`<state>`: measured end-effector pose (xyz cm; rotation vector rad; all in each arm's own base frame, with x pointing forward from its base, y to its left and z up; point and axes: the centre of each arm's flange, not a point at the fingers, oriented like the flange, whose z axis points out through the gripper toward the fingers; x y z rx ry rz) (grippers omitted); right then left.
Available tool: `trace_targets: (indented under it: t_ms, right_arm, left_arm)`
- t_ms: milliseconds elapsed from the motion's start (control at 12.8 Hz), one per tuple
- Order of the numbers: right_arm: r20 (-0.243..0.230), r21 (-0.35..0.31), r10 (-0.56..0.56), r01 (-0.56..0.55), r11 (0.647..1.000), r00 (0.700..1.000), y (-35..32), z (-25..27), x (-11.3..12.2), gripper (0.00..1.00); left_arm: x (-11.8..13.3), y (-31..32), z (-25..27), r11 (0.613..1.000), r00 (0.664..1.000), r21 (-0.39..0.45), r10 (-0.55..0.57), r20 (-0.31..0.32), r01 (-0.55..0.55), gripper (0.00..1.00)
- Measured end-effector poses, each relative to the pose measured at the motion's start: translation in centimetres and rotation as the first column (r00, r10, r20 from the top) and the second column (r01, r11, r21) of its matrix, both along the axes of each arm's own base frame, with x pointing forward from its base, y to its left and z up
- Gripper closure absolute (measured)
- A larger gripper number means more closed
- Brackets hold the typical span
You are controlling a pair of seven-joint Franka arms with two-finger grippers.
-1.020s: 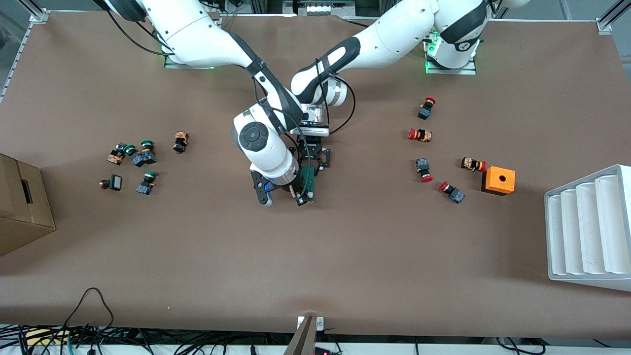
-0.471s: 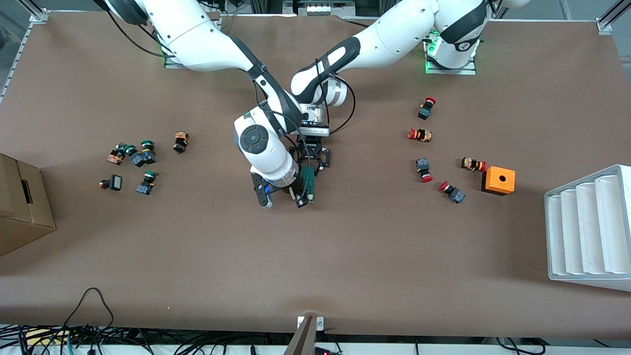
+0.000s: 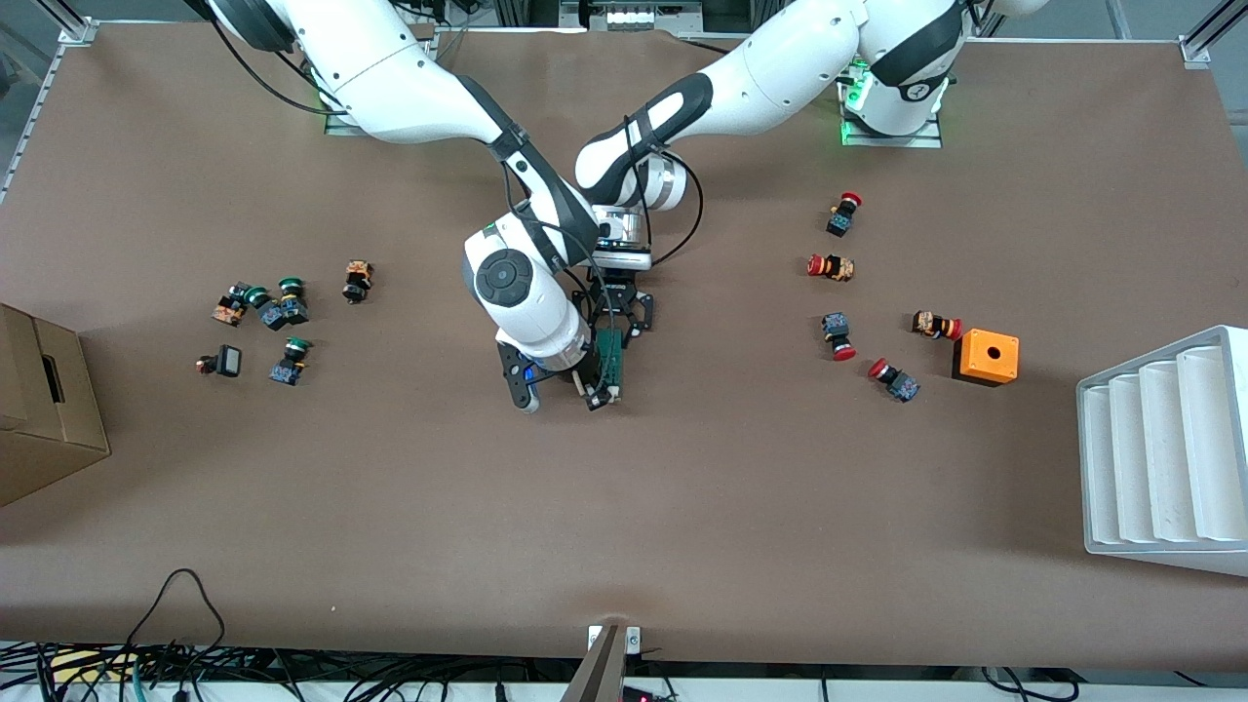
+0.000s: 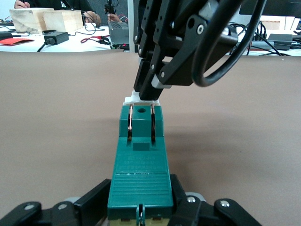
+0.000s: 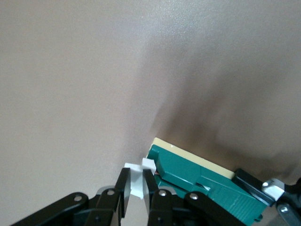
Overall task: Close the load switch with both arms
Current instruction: 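Release the switch and withdraw the right gripper while the left gripper lifts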
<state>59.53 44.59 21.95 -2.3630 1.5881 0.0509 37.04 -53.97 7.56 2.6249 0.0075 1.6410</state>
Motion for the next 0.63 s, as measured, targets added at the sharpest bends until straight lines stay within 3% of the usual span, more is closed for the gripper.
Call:
trace_targets:
  t_ms: [78,314,471,627]
  right_arm:
    - [-0.011,-0.005,-0.001,0.001,1.0,1.0,-0.2,0.4,0.3,0.76]
    - [-0.028,-0.015,0.002,-0.003,1.0,1.0,-2.5,4.4,2.9,0.46]
    - [-0.046,-0.032,0.063,-0.065,0.997,0.997,-5.7,8.5,4.4,0.23]
    - [-0.068,-0.056,0.174,-0.178,0.982,0.982,-9.9,12.7,5.4,0.02]
  left_arm:
    - [0.0,0.0,0.0,1.0,1.0,0.0,0.0,0.0,0.0,0.46]
    - [0.0,0.0,0.0,1.0,1.0,0.0,0.0,0.0,0.0,0.46]
    - [0.0,0.0,0.0,1.0,1.0,0.0,0.0,0.0,0.0,0.46]
    - [0.3,-0.3,0.2,1.0,1.0,-0.012,-0.01,-0.013,0.01,0.32]
